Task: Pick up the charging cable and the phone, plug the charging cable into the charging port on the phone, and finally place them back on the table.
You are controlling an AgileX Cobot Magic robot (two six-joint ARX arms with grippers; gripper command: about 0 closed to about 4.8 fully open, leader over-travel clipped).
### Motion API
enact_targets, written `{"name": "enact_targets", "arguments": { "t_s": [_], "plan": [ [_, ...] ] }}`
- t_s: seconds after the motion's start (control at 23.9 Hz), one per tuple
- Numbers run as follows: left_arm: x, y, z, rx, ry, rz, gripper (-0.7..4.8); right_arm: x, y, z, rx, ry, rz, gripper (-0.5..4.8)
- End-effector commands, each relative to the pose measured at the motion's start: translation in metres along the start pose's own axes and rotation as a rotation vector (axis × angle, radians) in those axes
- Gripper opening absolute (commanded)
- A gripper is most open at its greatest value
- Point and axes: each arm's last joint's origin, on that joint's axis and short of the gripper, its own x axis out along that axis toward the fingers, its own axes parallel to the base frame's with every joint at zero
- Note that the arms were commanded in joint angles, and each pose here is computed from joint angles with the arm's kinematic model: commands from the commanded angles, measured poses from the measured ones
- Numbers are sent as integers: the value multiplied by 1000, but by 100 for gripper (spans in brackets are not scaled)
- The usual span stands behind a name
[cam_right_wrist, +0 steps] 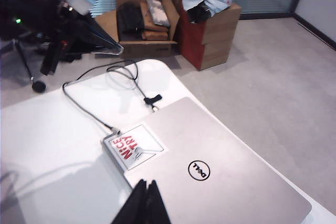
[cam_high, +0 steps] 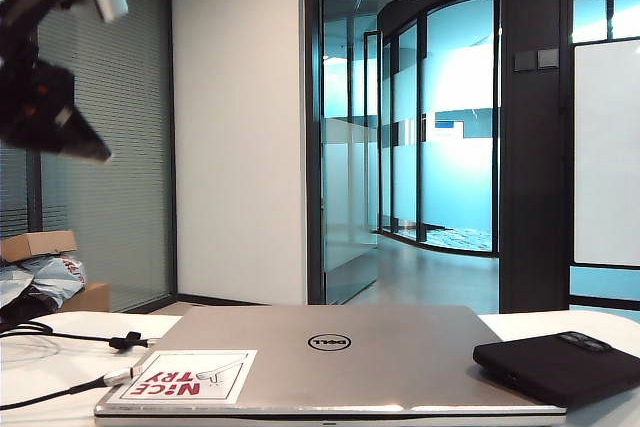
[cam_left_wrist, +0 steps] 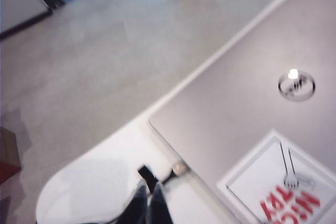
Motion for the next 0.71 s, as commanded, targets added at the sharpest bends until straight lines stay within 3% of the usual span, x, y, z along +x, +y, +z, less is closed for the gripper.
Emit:
{"name": "enact_targets", "arguments": {
  "t_s": [0.04,0.17,0.25,0.33,0.42,0.46,0.5,0.54,0.71],
  "plan": [
    [6,-4,-8,11,73,-45,-6,-1,1,2,-18,0,6,-2],
    [13,-8,-17,1,132,-79,-4,-1,0,2,-18,-1,6,-2],
    [19,-10,-23,-6,168,-99,60,-1,0,2,-18,-1,5,-2],
    [24,-12,-28,-11,200,-117,158,-1,0,2,-18,-1,5,-2],
    [30,-14,-33,-6,230,-135,298,-1,0,2,-17,-2,5,-2],
    [33,-15,-37,50,246,-154,371,-1,0,2,-18,-6,4,-2],
    [35,-15,-38,84,252,-164,387,-1,0,3,-18,-9,4,-1],
    [37,-17,-41,151,266,-187,396,-1,0,4,-19,-18,2,-1],
    [37,-19,-46,301,286,-237,404,-1,0,4,-20,-23,1,-1]
  ]
}}
